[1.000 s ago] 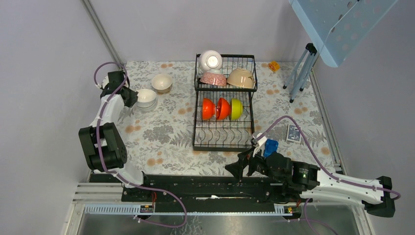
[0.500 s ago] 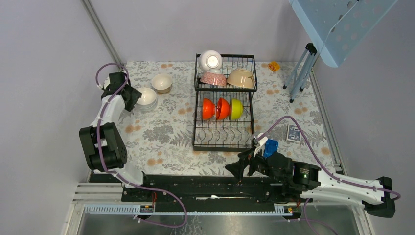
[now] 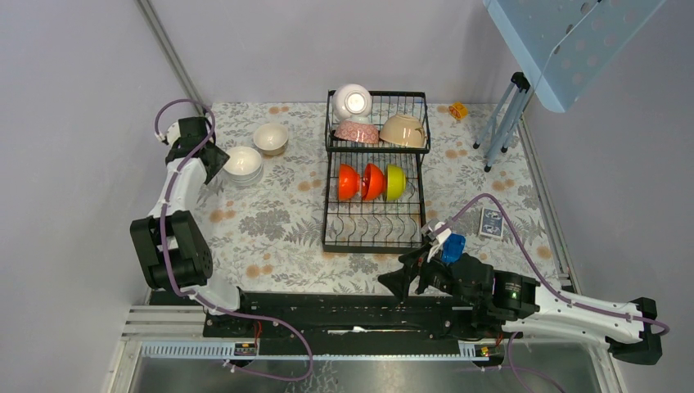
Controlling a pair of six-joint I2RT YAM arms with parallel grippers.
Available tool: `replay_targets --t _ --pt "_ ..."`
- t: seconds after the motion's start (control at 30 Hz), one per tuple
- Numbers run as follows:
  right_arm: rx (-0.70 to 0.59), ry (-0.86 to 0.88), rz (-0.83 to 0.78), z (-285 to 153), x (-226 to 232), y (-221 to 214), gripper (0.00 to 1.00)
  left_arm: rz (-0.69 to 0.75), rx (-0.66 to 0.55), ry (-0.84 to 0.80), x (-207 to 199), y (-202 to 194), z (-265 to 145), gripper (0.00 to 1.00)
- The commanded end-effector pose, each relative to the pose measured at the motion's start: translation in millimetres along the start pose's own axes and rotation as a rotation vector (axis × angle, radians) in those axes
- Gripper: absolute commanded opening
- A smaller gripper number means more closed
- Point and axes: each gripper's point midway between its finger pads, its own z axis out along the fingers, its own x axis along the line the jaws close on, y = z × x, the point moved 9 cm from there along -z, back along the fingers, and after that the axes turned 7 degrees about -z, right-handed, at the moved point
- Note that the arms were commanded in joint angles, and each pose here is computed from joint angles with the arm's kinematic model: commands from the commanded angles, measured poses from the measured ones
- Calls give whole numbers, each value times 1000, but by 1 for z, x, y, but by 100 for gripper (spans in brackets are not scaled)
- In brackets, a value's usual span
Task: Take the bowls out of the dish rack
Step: Adjust the bowl in the bowl.
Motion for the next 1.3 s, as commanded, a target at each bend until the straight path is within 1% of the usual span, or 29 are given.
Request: replay_targets --t 0.0,0.2,0.3,0.53,0.7,0.83,1.03,1.07,1.2,1.27 --pt "-28 -25 9 -2 -1 6 100 38 -39 -8 -5 8 5 54" --pt "-25 -29 7 0 -1 6 100 65 -19 -21 -14 4 13 56" --pt "-15 -30 5 2 0 5 100 79 -10 -11 -13 1 19 55" --pt "-15 -33 2 1 0 6 100 101 4 -1 -10 -5 29 43" --pt "-12 -38 2 1 -1 6 100 102 13 4 -8 -8 34 30" --pt "-10 -40 2 2 -1 5 100 105 21 6 -7 -11 37 26" --pt "-8 -42 4 1 -1 5 100 100 38 -7 -6 -15 41 23" --pt "-9 -43 4 1 -1 5 100 98 38 -9 -6 -16 41 21" --pt "-10 -43 2 1 -1 6 100 93 46 -16 -6 -18 42 2" --pt "-9 -43 3 1 -1 6 100 88 47 -23 -7 -18 42 0"
